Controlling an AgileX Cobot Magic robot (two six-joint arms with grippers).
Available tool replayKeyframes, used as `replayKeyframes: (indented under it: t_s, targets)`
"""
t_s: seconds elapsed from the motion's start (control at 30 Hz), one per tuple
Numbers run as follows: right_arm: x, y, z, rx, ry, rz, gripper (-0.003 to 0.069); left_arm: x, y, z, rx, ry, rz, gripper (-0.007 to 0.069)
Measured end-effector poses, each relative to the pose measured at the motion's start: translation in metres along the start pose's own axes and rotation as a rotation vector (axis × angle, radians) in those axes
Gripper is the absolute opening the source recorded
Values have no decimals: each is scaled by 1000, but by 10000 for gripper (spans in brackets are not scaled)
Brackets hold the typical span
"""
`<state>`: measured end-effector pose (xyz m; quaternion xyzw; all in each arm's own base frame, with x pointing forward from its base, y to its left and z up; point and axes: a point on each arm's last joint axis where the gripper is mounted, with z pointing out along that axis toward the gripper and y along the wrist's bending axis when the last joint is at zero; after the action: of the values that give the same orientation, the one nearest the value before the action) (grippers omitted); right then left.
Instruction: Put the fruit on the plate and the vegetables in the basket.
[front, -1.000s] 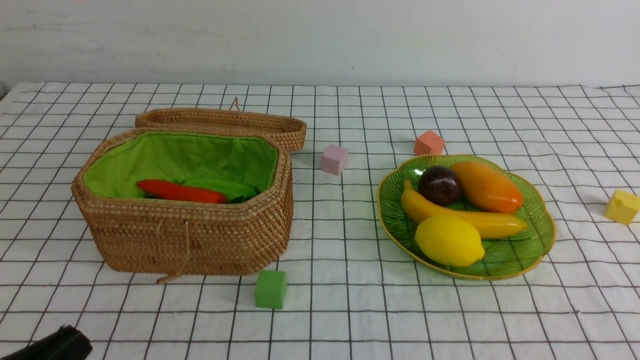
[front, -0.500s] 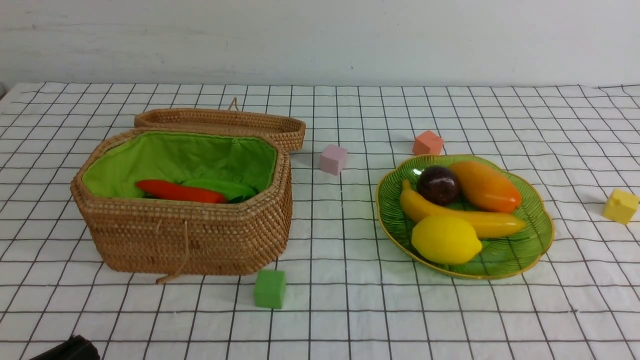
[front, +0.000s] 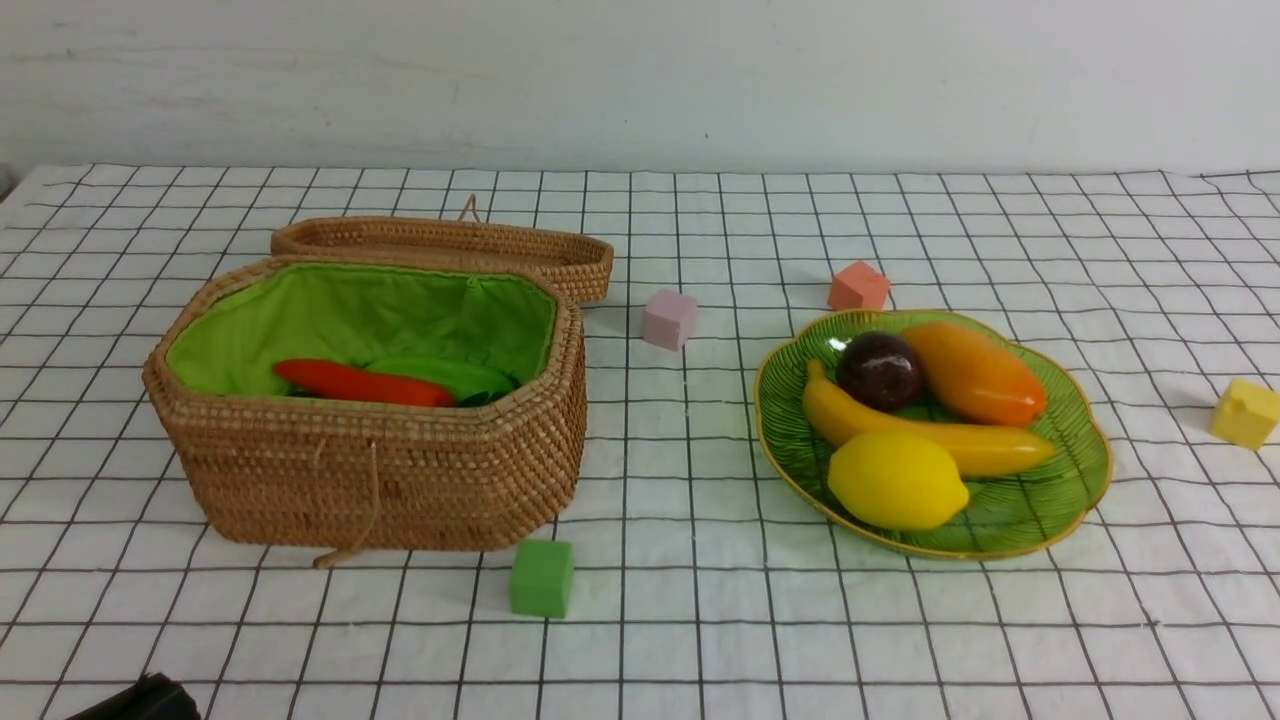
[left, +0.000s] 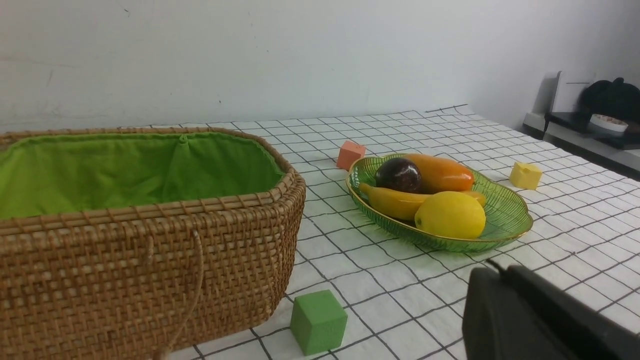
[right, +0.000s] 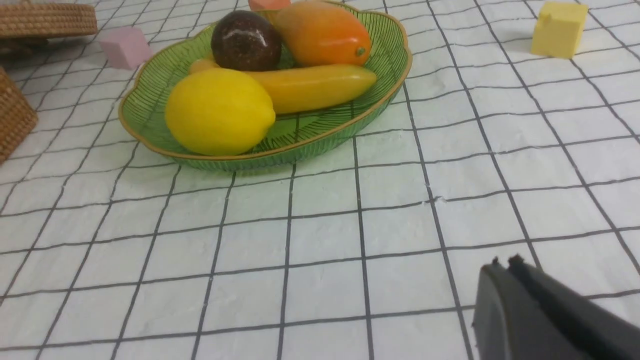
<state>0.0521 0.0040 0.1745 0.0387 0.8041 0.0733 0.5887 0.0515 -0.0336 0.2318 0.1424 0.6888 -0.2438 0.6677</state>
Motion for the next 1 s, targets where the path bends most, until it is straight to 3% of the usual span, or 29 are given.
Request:
replayKeyframes:
  t_s: [0.73,0.8,1.0]
  targets:
    - [0,0,0,0,-1,-1,3,1,1,0,-5,-2,0,0]
    - [0,0,0,0,-1,-1,4,2,5,2,-58,-25,0,0]
    - [0,0,0,0,-1,-1,11,15,27,-5,-349,-135,-1,-13]
